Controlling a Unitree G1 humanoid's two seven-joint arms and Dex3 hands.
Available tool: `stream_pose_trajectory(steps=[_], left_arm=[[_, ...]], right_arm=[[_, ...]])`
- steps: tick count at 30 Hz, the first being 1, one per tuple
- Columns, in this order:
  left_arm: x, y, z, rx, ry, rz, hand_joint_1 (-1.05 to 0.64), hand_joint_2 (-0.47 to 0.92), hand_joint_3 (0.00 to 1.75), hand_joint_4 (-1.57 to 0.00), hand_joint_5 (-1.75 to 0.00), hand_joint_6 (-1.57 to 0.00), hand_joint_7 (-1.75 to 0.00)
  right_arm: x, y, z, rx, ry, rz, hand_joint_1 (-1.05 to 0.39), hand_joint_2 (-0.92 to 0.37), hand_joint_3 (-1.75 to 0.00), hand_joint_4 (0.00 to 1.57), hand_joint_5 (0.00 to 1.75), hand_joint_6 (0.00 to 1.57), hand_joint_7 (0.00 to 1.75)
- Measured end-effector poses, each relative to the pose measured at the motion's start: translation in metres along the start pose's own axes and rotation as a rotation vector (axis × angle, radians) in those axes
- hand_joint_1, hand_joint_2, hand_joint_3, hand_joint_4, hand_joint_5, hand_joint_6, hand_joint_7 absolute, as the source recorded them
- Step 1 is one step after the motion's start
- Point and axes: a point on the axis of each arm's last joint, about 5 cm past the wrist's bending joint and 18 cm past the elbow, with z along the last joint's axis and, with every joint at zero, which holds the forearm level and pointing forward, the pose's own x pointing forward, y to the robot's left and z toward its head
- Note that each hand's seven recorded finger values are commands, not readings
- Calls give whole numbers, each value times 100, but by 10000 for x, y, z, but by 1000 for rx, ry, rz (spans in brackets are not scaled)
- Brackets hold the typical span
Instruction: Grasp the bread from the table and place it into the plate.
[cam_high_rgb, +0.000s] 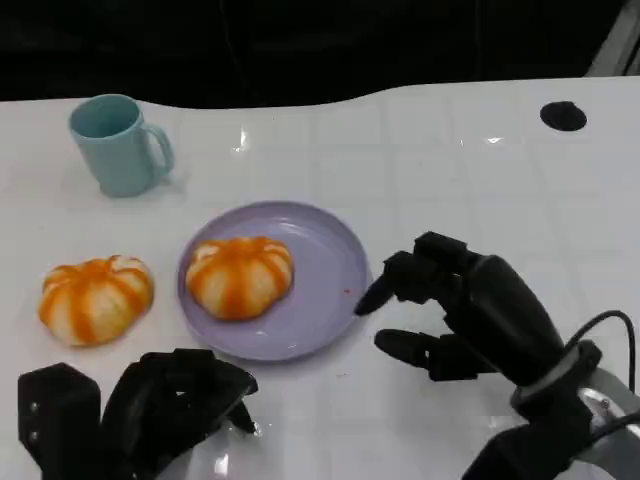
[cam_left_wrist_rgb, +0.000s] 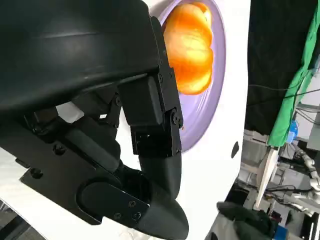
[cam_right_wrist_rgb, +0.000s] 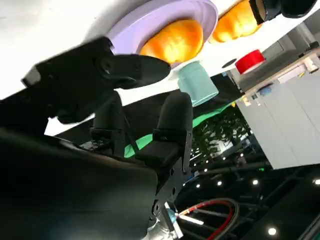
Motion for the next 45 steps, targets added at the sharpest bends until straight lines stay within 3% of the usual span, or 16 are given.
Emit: stream_pose_trajectory(steps=[8, 20, 31, 45], left_arm=[[-14, -16, -5, -1, 1, 0, -105, 60, 25, -92, -147, -157, -29], [-23, -30, -8, -6, 5, 2, -105, 61, 26, -91, -148, -157, -30], [-28, -26, -3, -10, 10, 5, -105, 60, 27, -91, -148, -157, -29], [-45, 21, 13, 0, 15, 15, -105, 59, 27, -90, -149, -156, -29]], right_arm=[[-260, -59, -22, 6, 76, -12, -35, -54, -89, 58, 174, 58, 147], [-636, -37, 6, 92, 210, 27, -36, -55, -86, 58, 175, 56, 148], [-788, -43, 71, 176, 292, 69, -35, -55, -85, 58, 175, 56, 149], [-844, 33, 73, 246, 364, 13, -37, -55, -87, 58, 175, 56, 151]])
